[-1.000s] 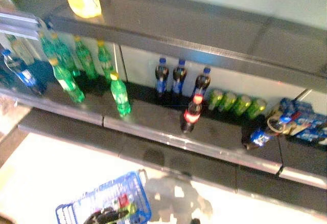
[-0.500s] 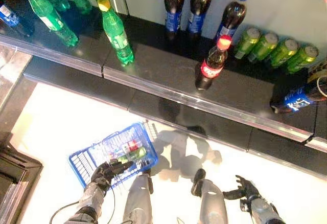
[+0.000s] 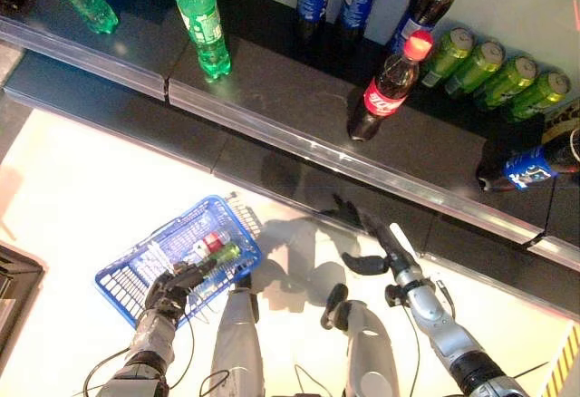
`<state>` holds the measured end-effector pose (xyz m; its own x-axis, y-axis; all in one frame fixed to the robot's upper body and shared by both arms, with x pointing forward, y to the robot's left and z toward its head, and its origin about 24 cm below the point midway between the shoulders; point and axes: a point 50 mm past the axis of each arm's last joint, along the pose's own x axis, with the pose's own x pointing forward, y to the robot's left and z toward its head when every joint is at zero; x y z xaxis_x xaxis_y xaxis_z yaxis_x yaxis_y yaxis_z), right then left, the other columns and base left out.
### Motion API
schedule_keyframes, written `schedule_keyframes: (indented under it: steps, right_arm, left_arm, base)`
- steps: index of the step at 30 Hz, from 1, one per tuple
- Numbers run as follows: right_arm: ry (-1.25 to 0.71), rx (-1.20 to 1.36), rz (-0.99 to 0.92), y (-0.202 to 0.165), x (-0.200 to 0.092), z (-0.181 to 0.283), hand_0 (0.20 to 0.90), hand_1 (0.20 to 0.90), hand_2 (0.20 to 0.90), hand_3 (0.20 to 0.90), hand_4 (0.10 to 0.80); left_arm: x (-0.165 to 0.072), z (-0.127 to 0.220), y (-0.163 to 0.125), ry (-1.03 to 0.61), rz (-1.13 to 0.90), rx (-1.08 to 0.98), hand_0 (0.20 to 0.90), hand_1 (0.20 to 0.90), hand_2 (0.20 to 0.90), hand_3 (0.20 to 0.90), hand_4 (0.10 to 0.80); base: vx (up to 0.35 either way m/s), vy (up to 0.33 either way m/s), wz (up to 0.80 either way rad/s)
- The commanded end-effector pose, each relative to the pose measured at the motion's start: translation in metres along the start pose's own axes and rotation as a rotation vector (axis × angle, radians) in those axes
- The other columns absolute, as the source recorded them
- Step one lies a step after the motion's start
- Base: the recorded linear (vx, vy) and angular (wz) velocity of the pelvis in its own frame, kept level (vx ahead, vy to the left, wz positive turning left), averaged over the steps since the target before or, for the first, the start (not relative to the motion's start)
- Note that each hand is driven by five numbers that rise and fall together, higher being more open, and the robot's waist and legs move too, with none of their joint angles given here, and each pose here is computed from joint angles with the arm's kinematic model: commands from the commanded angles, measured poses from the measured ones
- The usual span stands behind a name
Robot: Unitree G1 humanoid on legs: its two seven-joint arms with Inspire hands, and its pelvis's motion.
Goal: Pick up the drink and place into the basket.
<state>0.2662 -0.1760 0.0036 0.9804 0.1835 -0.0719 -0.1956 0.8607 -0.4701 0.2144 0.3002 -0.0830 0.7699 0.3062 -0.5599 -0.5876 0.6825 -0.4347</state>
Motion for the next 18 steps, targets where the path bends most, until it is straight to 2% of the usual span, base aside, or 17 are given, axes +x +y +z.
schedule_keyframes:
  steps: [1, 11, 18]
  right_arm:
    - [-0.233, -0.132, -0.046, -0.023, 0.0, 0.039, 0.9, 0.9, 0.9, 0.9, 0.8]
    - [-0.509, -0.34, -0.109, -0.045, -0.001, 0.096, 0.9, 0.9, 0.9, 0.9, 0.8]
    - [-0.619, -0.26, -0.25, -0.064, -0.007, 0.117, 0.9, 0.9, 0.9, 0.9, 0.8]
  left_arm:
    - [-0.01, -0.023, -0.005, 0.045, -0.203, -0.178, 0.3, 0.3, 0.3, 0.2, 0.1]
    - [-0.008, -0.025, -0.022, 0.068, -0.297, -0.231, 0.3, 0.3, 0.3, 0.2, 0.1]
    - [-0.006, -0.024, -0.025, 0.068, -0.309, -0.211, 0.3, 0.3, 0.3, 0.2, 0.1]
  base:
    - [-0.019, 0.01, 0.06]
    - [-0.011, 0.019, 0.05]
    - [0.013, -0.001, 0.01]
